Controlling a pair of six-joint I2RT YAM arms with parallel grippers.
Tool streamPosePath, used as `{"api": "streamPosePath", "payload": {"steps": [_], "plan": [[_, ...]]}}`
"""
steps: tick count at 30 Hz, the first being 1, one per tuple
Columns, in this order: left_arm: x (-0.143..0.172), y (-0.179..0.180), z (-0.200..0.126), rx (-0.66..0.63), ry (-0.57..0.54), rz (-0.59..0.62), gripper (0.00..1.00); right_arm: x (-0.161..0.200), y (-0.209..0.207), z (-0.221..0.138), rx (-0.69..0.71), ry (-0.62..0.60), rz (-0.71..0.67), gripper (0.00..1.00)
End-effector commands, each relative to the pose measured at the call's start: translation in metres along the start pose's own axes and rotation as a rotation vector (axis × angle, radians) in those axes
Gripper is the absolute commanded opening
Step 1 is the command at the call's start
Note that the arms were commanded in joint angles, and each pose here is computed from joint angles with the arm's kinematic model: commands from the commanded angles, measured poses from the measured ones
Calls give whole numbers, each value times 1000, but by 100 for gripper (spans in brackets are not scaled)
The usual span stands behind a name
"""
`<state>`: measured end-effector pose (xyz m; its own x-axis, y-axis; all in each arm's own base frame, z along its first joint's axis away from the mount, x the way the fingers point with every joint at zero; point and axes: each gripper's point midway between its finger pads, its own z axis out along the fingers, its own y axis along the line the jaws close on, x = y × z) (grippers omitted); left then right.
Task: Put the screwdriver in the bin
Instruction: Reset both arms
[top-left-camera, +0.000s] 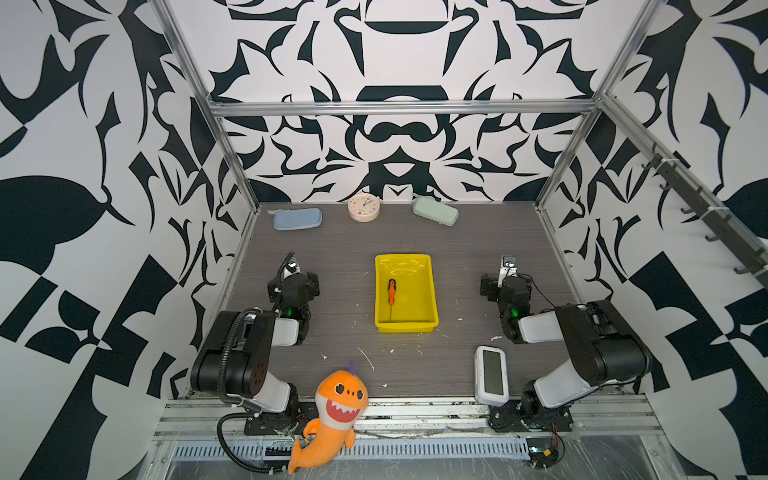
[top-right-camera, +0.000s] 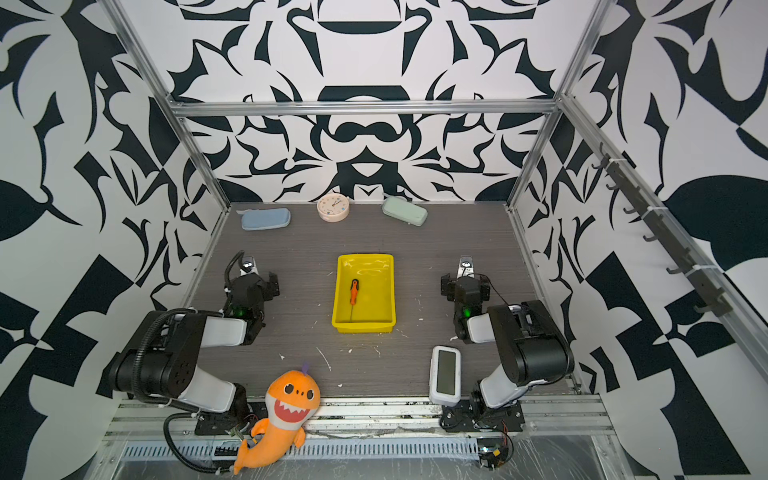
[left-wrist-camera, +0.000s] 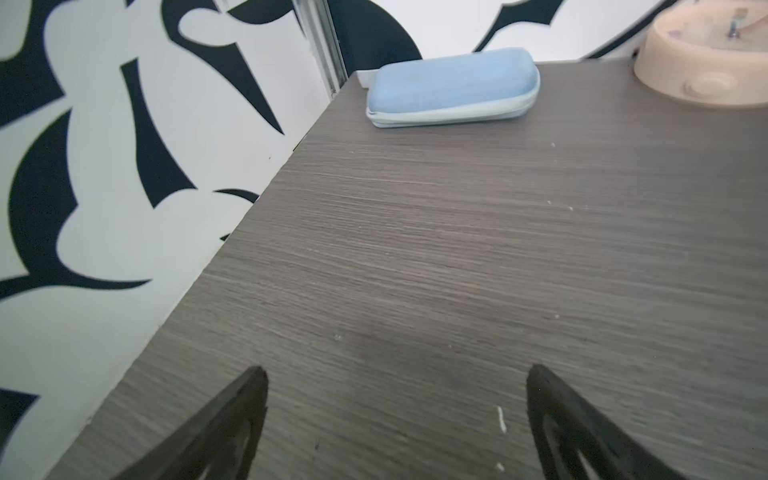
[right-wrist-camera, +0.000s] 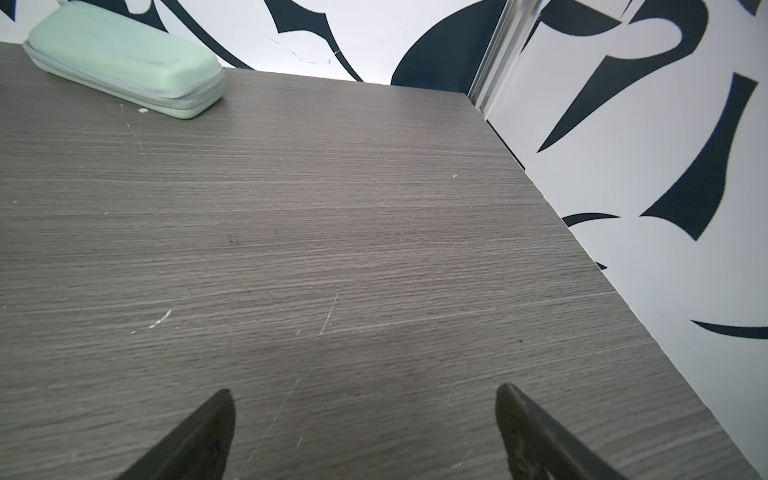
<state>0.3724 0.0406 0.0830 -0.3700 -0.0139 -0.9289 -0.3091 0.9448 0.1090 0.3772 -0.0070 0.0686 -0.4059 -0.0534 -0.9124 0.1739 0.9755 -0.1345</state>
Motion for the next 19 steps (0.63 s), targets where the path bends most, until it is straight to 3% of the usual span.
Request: {"api": "streamPosePath", "payload": {"steps": [1,7,12,14,19], "plan": [[-19,19,5,23,-119,-169,100,-15,-2,-1,5,-50,24,100],[-15,-9,13,165,-32,-98,99,-16,-1,0,5,-49,23,100],[-14,-9,13,165,-23,-97,100,-15,0,-1,-3,-48,25,100],[-14,-9,13,165,-22,-98,100,-15,20,0,-116,-47,-9,100],[-14,-10,13,166,-22,-98,100,-15,15,0,-114,-41,-1,100]]}}
